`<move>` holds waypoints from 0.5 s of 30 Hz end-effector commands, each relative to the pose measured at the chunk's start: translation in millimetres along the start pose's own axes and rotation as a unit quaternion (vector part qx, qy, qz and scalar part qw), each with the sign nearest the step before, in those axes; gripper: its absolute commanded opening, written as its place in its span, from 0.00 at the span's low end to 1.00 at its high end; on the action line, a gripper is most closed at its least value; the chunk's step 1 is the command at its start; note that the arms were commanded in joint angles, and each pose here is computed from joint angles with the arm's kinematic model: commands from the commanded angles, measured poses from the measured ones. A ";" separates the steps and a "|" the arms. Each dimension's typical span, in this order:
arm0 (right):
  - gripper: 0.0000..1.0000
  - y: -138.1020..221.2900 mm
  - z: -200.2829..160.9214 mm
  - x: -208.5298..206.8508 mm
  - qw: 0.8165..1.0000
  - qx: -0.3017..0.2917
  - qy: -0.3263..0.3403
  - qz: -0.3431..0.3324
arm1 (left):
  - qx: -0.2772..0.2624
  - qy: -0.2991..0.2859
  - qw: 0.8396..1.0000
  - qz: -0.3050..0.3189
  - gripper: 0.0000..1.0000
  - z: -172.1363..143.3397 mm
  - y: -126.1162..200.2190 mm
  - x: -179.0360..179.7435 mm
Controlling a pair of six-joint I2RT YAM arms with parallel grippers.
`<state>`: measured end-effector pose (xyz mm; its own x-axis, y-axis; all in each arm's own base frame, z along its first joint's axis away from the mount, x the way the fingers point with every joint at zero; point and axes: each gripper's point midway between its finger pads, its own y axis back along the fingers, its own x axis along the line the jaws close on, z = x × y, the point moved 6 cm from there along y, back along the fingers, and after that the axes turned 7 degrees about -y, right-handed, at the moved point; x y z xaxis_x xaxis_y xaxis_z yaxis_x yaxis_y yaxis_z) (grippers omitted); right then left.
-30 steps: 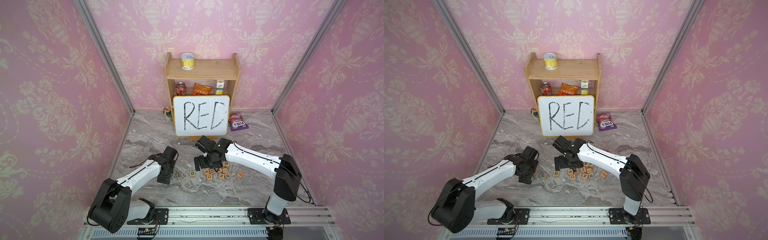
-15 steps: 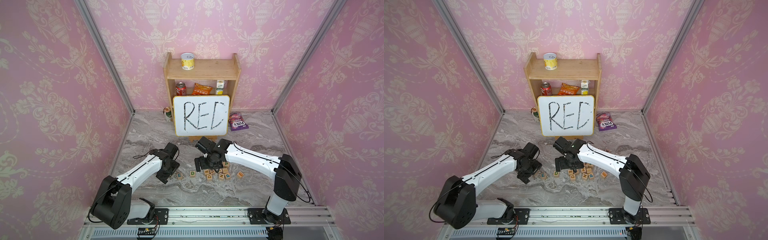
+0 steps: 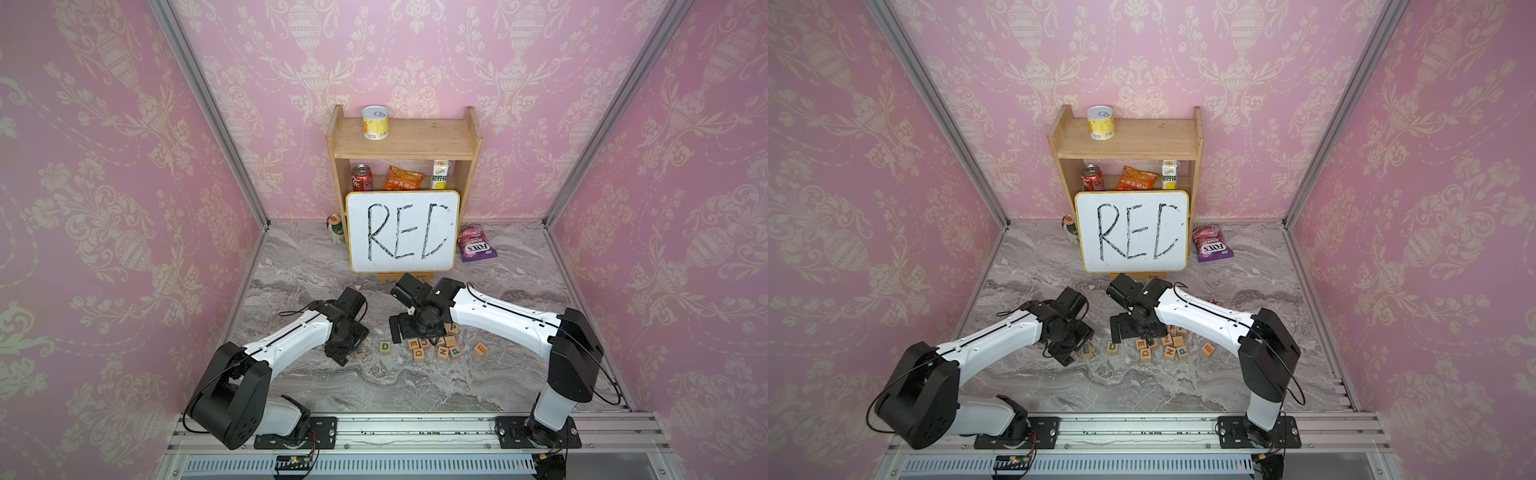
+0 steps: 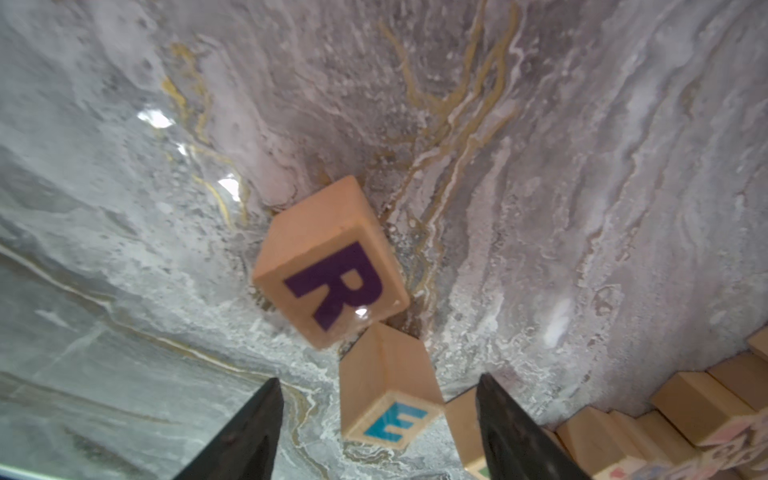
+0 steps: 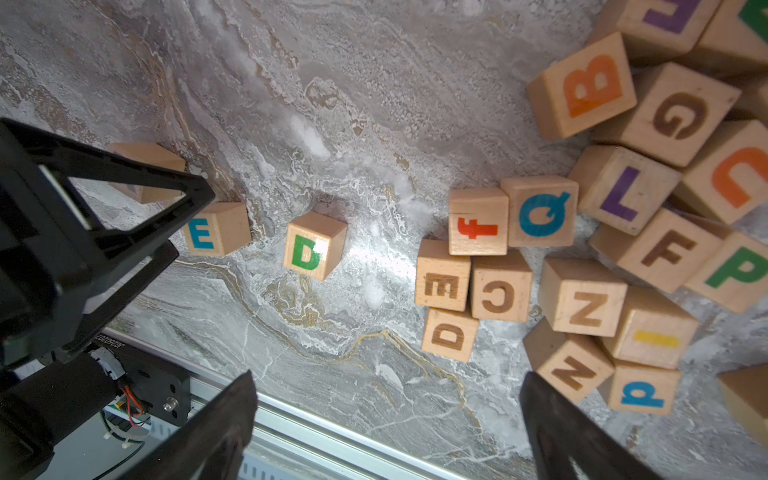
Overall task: Assemble the uppercase word "red" with letter blocks
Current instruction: Adjust the letter block at the center of the board.
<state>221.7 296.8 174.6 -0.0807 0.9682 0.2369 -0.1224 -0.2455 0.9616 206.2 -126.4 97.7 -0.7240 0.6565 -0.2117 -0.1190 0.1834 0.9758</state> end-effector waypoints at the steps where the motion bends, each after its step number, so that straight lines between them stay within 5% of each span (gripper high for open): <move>1: 1.00 4.2 -2.6 -3.6 1.000 -0.007 0.005 -0.004 | 0.011 0.033 0.999 -0.010 0.72 -5.3 -9.7 -2.8; 15: 1.00 4.3 -2.0 -5.1 1.000 -0.008 0.004 -0.012 | 0.003 0.014 1.000 0.010 0.60 -1.8 -16.2 -5.9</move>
<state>221.8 296.5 174.6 -0.0804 0.9687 0.2349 -0.1238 -0.2436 0.9619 213.5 -136.5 85.5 -0.7622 0.6038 -0.2334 -0.1303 0.2102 0.9689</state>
